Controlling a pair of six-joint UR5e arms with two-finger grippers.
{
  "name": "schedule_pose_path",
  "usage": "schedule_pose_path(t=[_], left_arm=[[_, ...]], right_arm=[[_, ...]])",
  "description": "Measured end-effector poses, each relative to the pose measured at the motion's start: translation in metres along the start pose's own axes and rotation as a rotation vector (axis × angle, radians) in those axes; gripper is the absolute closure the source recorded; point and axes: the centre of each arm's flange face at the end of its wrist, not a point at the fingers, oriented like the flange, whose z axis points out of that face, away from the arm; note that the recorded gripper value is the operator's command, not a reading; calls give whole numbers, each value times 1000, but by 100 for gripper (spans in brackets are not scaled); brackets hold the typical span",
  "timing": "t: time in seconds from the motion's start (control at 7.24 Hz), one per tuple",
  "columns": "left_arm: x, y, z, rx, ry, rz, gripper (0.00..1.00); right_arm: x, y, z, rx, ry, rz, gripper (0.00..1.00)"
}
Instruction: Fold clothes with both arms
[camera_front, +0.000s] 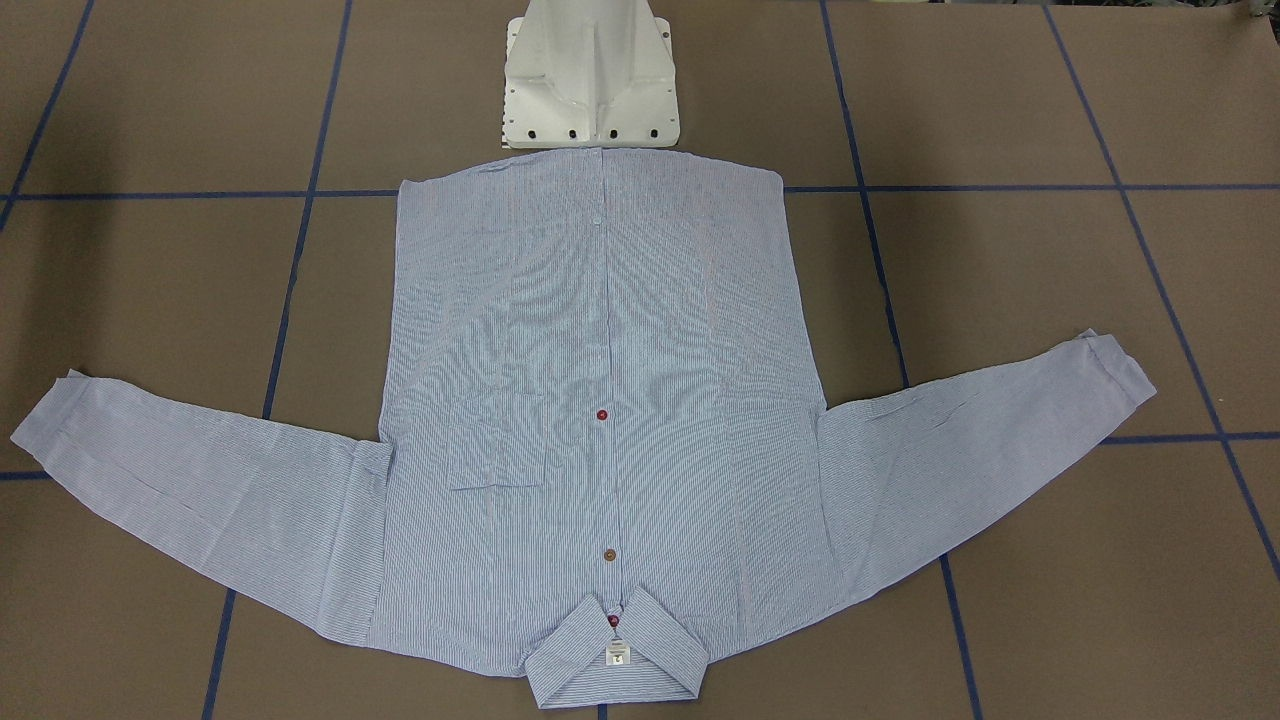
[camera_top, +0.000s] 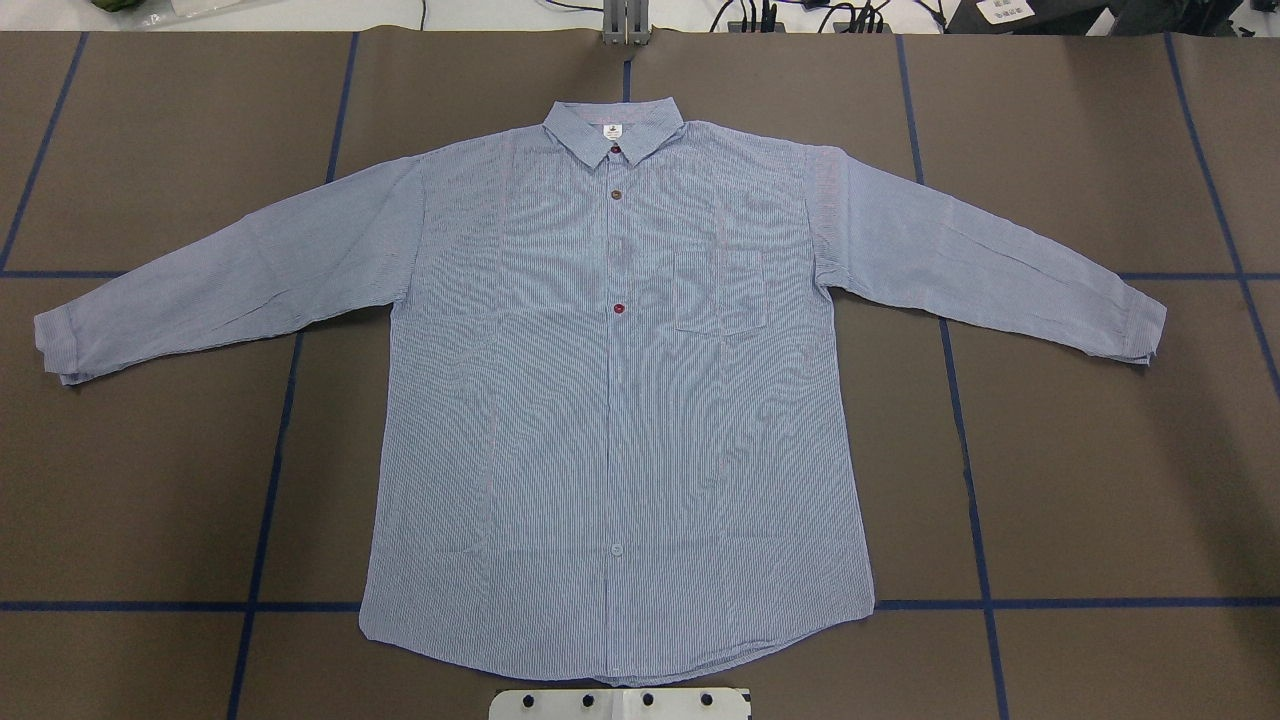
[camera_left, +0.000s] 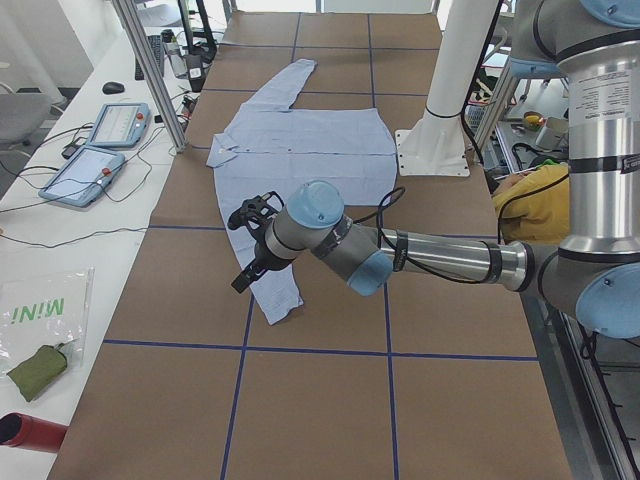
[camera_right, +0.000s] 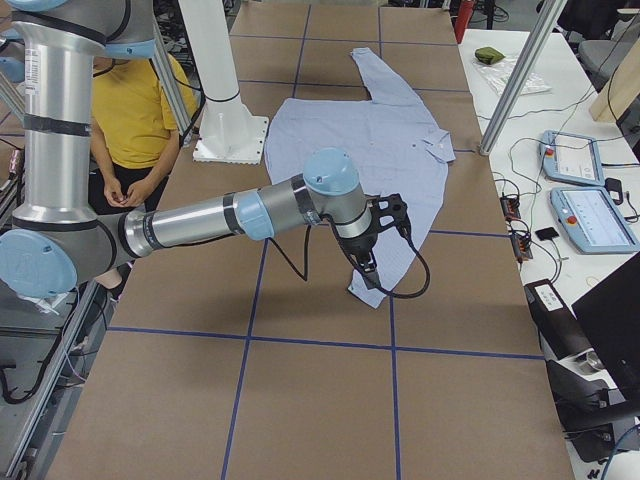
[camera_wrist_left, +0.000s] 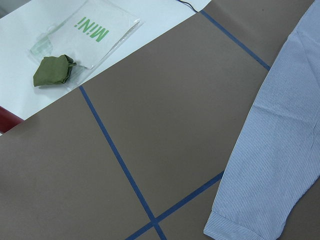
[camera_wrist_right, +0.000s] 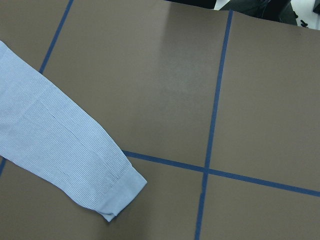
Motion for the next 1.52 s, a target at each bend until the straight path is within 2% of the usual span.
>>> schedule_pose_path(t=[0.28,0.41,0.69,0.97,1.24,1.38,1.52], left_arm=[[0,0,0,2,1,3,0],[0,0,0,3,1,4,0],[1,-1,-1,5,0,7,0],[2,-3,-2,9,0,11,0],[3,-3,-3,9,0,13,0],[3,-3,-3,9,0,14,0],[3,-2,-3,10,1,15,0]], right_arm=[[-48,-3,43,31,-13,135,1],[-63,2,72,63,-11,202,2],[-63,31,127,150,-51,302,8],[-60,66,163,193,-60,367,14],[-79,92,192,235,-35,442,26],[-91,103,205,257,-17,471,45],[-101,113,217,269,-5,498,47]])
